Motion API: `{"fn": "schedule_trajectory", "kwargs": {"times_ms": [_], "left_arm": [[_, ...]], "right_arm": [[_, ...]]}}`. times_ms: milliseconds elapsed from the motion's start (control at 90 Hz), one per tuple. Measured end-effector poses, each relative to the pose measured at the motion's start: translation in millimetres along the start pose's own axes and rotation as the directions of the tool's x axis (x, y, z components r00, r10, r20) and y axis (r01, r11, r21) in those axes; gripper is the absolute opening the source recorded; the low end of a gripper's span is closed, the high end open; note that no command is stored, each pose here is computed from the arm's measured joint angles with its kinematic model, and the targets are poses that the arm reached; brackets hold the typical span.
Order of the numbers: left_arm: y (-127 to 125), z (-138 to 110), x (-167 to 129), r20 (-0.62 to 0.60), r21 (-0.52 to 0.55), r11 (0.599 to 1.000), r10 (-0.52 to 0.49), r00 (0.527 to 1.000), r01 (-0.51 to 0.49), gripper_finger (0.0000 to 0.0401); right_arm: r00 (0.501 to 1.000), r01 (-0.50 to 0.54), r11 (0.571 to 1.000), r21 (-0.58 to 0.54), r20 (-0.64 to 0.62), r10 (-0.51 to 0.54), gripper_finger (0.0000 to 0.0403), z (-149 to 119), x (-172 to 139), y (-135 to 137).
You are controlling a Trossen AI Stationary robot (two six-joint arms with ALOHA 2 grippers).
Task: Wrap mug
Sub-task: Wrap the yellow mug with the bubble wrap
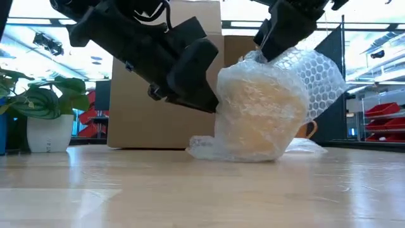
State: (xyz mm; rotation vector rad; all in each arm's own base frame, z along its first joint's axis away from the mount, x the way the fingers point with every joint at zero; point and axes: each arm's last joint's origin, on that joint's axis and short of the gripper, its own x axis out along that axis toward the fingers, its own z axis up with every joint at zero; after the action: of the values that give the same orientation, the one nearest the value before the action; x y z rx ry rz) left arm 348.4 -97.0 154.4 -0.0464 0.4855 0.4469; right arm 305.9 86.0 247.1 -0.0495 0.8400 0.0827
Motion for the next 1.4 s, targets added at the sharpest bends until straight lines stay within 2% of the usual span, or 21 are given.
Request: {"fn": "schedule_trajectory", "kwargs": {"times_ms": [144,467,756,822,911,944,1100,1156,1267,1311,1400], "left_arm": [[-0.3,0.8,0.0,0.007,-0.005,1.000,-0.003,1.000,0.003,0.0117],[-4.5,-10.9,12.6,0.026,-0.014,1.000,0.023,0.999,-0.022,0.0117],[-6.9,-15.4,18.7,0.039,-0.006,1.000,0.007,0.999,-0.006,0.0117],[-7.2,-15.2,18.8,0.040,-0.007,1.000,0.000,0.999,0.001,0.0117],[-6.8,-15.4,19.1,0.035,-0.005,1.000,-0.004,0.999,0.004,0.0117],[-6.8,-15.4,19.3,0.033,-0.005,1.000,-0.009,0.999,0.010,0.0117],[-6.4,-14.6,19.8,0.037,-0.010,1.000,-0.010,0.999,0.011,0.0117],[-6.3,-14.6,19.8,0.037,-0.010,1.000,-0.010,0.999,0.010,0.0117],[-6.9,-14.9,19.5,0.034,-0.008,1.000,-0.018,0.999,0.018,0.0117],[-7.3,-15.1,19.3,0.033,-0.008,1.000,-0.022,0.999,0.022,0.0117],[-7.1,-15.3,19.4,0.028,-0.004,1.000,-0.021,0.999,0.022,0.0117]], "right_arm": [[1.000,0.004,1.000,0.000,-0.012,-0.004,0.0000,-0.9,7.9,-1.2],[0.991,0.037,0.999,-0.033,-0.127,-0.041,0.0000,-14.8,65.9,-12.7],[0.970,0.123,0.992,-0.039,-0.209,-0.128,0.0000,-22.1,67.0,-27.0],[0.972,0.091,0.996,-0.001,-0.216,-0.089,0.0000,-22.4,67.3,-28.4],[0.978,-0.042,0.998,0.038,-0.204,0.049,0.0000,-21.7,69.0,-26.4],[0.977,-0.064,0.997,0.043,-0.203,0.071,0.0000,-21.5,69.2,-25.8],[0.969,0.071,0.997,0.034,-0.240,-0.061,0.0000,-24.7,67.2,-32.3],[0.969,0.037,0.997,0.066,-0.244,-0.020,0.0000,-24.7,67.3,-35.6],[0.964,-0.129,0.985,0.117,-0.216,0.152,0.0000,-22.7,68.8,-34.5],[0.964,-0.136,0.984,0.118,-0.213,0.158,0.0000,-22.5,68.5,-34.2],[0.970,-0.085,0.991,0.104,-0.218,0.106,0.0000,-22.8,68.1,-34.6]]}}
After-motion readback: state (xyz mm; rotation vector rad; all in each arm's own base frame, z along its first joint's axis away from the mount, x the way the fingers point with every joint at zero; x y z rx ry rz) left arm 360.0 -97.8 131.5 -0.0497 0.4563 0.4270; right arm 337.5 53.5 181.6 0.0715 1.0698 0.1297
